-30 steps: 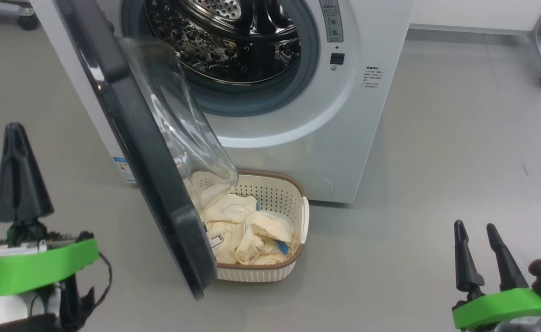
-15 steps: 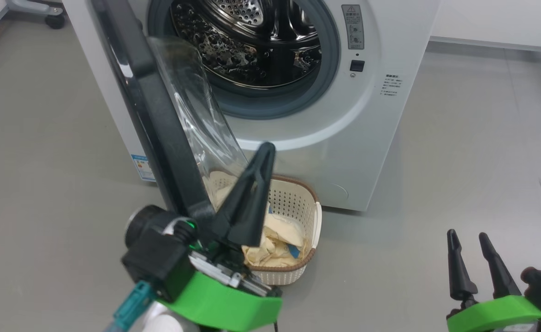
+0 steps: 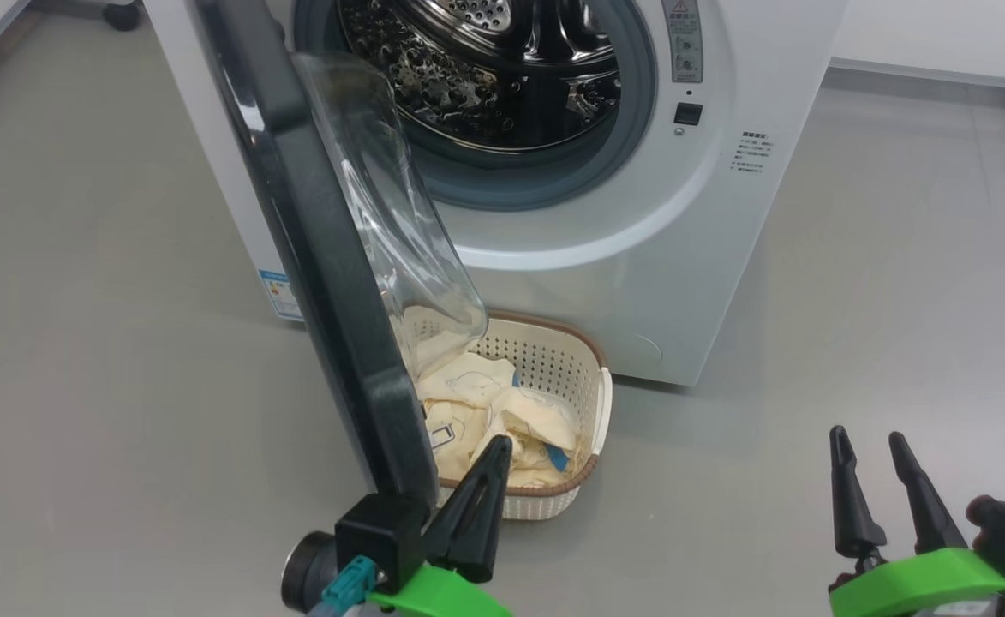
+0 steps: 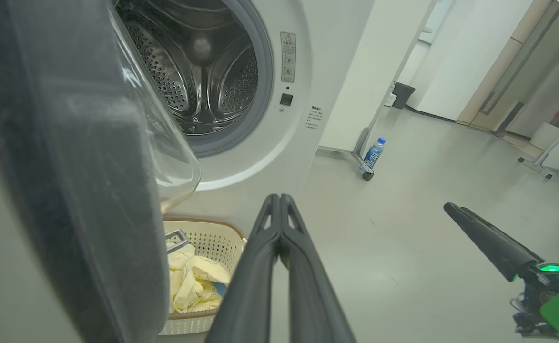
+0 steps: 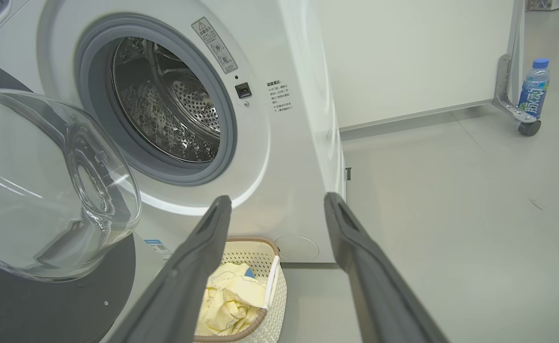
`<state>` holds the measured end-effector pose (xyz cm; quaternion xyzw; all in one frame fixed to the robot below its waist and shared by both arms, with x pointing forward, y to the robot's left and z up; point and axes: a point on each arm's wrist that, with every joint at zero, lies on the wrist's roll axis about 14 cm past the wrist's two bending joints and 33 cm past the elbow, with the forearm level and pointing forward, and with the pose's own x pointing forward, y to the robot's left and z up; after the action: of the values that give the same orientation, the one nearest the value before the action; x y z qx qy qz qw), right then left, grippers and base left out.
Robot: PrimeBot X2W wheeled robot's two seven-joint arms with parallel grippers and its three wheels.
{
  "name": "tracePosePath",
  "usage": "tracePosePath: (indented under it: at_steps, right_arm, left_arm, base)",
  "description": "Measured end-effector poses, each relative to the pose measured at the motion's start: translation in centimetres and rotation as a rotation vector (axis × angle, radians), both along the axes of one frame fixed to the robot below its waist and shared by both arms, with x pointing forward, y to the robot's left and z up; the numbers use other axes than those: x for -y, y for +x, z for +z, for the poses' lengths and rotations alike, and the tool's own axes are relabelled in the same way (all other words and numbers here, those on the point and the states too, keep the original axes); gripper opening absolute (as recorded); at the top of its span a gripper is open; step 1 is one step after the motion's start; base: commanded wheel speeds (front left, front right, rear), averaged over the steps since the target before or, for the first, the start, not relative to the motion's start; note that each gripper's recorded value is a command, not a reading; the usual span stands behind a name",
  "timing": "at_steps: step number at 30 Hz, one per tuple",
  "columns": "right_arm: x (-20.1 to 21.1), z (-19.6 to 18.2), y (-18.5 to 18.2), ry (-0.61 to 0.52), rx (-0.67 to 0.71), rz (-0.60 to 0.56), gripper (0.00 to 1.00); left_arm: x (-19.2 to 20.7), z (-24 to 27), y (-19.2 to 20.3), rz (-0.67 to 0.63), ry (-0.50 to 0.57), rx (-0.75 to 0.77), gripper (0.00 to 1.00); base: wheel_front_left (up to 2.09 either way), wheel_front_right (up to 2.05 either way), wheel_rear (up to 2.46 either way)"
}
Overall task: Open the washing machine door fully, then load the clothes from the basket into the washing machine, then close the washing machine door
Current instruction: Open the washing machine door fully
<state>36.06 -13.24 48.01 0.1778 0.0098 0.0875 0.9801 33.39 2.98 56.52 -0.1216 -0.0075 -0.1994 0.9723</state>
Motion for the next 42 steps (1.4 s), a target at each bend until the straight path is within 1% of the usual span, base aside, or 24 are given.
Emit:
tracePosePath:
  at_steps: [15, 22, 31, 42]
  right_arm:
    - [-0.7, -0.9, 0.6, 0.002, -0.026, 0.021, 1.0]
    - [-1.2, -1.2, 0.9, 0.003, -0.035, 0.034, 1.0]
    - [-3.7, -1.6, 2.1, 0.01, -0.043, 0.11, 1.0]
    - [-6.6, -2.2, 3.3, 0.017, -0.055, 0.193, 1.0]
  left_arm:
    - [-3.9, -3.8, 1.9, 0.183, 0.003, -0.085, 0.0]
    - [-4.3, -4.2, 2.2, 0.203, 0.007, -0.09, 0.0]
    - [-5.8, -4.6, 2.1, 0.252, 0.016, -0.1, 0.0]
    - [-9.9, -4.9, 1.6, 0.376, 0.066, -0.115, 0.0]
  base:
    - [0.0, 0.0, 0.0]
    - [0.0, 0.0, 0.0]
    - [0.0, 0.0, 0.0]
    - [0.0, 0.0, 0.0]
